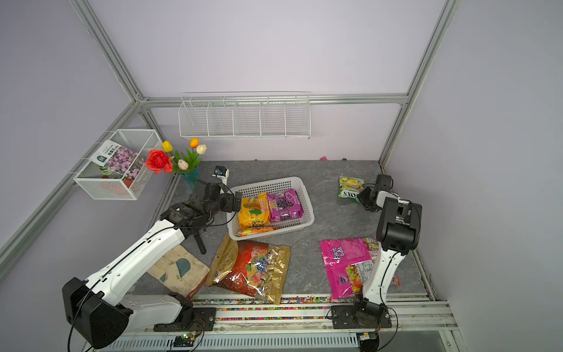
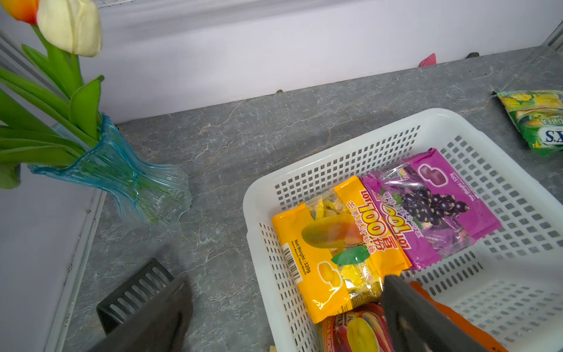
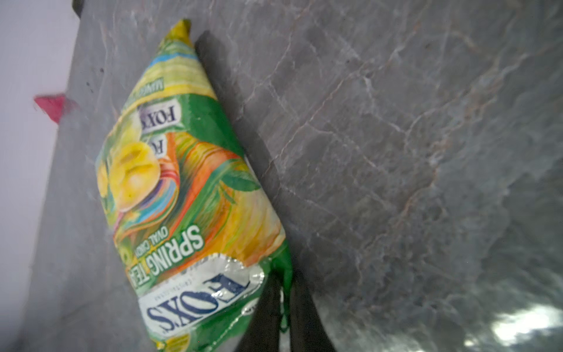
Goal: Put the candies in the basket
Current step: Pick up the candy at the center of the board.
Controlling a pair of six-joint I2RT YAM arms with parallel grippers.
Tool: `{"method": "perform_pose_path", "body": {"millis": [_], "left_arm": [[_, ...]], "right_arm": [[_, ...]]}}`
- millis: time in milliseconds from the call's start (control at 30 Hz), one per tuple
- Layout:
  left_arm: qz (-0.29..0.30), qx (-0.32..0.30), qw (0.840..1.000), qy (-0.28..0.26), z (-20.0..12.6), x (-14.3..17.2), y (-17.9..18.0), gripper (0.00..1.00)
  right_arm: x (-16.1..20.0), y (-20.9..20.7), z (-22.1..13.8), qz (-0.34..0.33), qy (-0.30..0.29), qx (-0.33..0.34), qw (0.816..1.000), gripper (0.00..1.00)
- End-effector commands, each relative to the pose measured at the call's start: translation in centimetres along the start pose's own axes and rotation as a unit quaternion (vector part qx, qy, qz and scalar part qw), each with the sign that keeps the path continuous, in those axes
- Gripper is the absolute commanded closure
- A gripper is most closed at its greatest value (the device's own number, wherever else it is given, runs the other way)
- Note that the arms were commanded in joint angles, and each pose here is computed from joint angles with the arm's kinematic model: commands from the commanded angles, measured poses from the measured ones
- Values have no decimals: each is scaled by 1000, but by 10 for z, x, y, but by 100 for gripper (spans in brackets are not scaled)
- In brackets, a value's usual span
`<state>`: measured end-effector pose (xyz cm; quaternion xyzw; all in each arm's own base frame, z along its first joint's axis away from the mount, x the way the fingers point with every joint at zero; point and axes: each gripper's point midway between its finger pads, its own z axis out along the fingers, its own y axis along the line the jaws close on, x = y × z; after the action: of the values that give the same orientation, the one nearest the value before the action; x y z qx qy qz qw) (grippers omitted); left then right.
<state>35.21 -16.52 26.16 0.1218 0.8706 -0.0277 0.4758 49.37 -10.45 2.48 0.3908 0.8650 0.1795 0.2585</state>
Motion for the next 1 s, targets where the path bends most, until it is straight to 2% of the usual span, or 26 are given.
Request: {"method": "perform_pose_path", "body": {"millis": [0, 133, 300, 367, 533, 600, 733, 800, 967], "left_arm": [[-6, -1, 1000, -13, 1, -4, 1, 0], [1, 16, 1000, -9, 3, -2, -5, 0], [-2, 62, 998, -16, -1, -7, -21, 0], [-6, 87, 996, -20, -4, -9, -28, 0], [-6, 142, 989, -34, -16, -17, -45, 0], [-1, 161, 986, -38, -20, -18, -51, 0], [-8, 173, 984, -36, -22, -16, -54, 0], [-14, 173, 984, -29, -22, -14, -54, 0], [-9, 206, 978, -22, -26, -7, -64, 0]], "right_arm": [[3, 10, 6, -9, 4, -46, 999, 100], [-3, 21, -11, -16, -22, -65, 998, 100], [-14, 53, -60, -41, -59, -100, 992, 100], [-13, 73, -82, -66, -66, -117, 989, 100], [-2, 112, -133, -145, -87, -104, 980, 100], [5, 133, -151, -184, -91, -120, 971, 100], [37, 173, -189, -320, -70, -145, 934, 100], [51, 185, -203, -360, -60, -148, 919, 100], [68, 190, -225, -359, -55, -105, 926, 100]]}}
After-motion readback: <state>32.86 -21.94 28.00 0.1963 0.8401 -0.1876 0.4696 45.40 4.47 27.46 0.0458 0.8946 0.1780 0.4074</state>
